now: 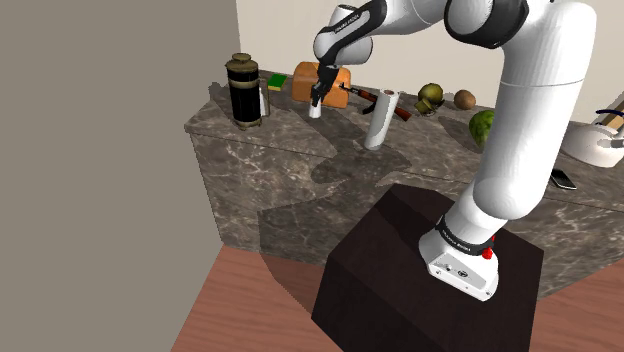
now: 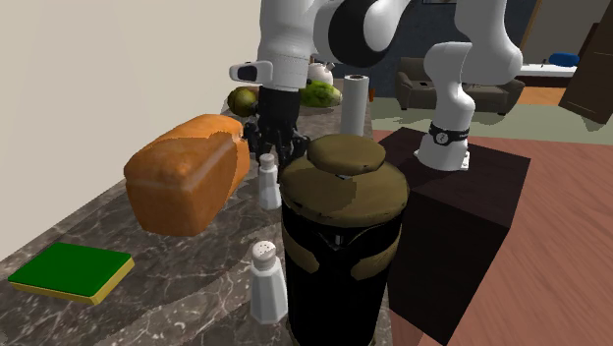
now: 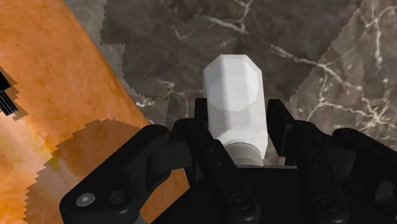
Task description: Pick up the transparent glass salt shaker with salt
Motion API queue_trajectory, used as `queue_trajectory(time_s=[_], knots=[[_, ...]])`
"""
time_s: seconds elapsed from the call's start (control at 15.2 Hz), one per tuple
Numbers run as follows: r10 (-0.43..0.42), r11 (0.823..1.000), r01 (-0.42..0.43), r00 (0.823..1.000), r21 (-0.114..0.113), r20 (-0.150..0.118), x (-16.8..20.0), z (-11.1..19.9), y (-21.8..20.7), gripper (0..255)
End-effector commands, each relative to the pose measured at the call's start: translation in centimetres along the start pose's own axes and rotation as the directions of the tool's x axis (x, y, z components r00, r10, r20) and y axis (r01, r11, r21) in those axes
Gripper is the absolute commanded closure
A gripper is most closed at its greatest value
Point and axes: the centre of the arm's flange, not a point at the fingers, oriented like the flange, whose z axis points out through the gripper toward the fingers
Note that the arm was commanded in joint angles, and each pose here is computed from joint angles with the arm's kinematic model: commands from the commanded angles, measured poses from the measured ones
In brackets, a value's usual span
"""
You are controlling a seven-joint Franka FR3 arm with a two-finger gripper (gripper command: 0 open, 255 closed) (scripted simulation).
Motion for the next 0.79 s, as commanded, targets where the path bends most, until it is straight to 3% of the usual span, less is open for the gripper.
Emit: queue_trajectory(time_s=[0.0,0.46,0.73], knots=[[0.001,1.000,-0.001,1.000,0.000,0.001,0.0,0.1,0.1,255],[0.001,1.000,-0.001,1.000,0.000,0.001,-0.1,0.1,0.0,255],[0.001,1.000,-0.001,1.000,0.000,0.001,0.3,-2.0,0.1,255]])
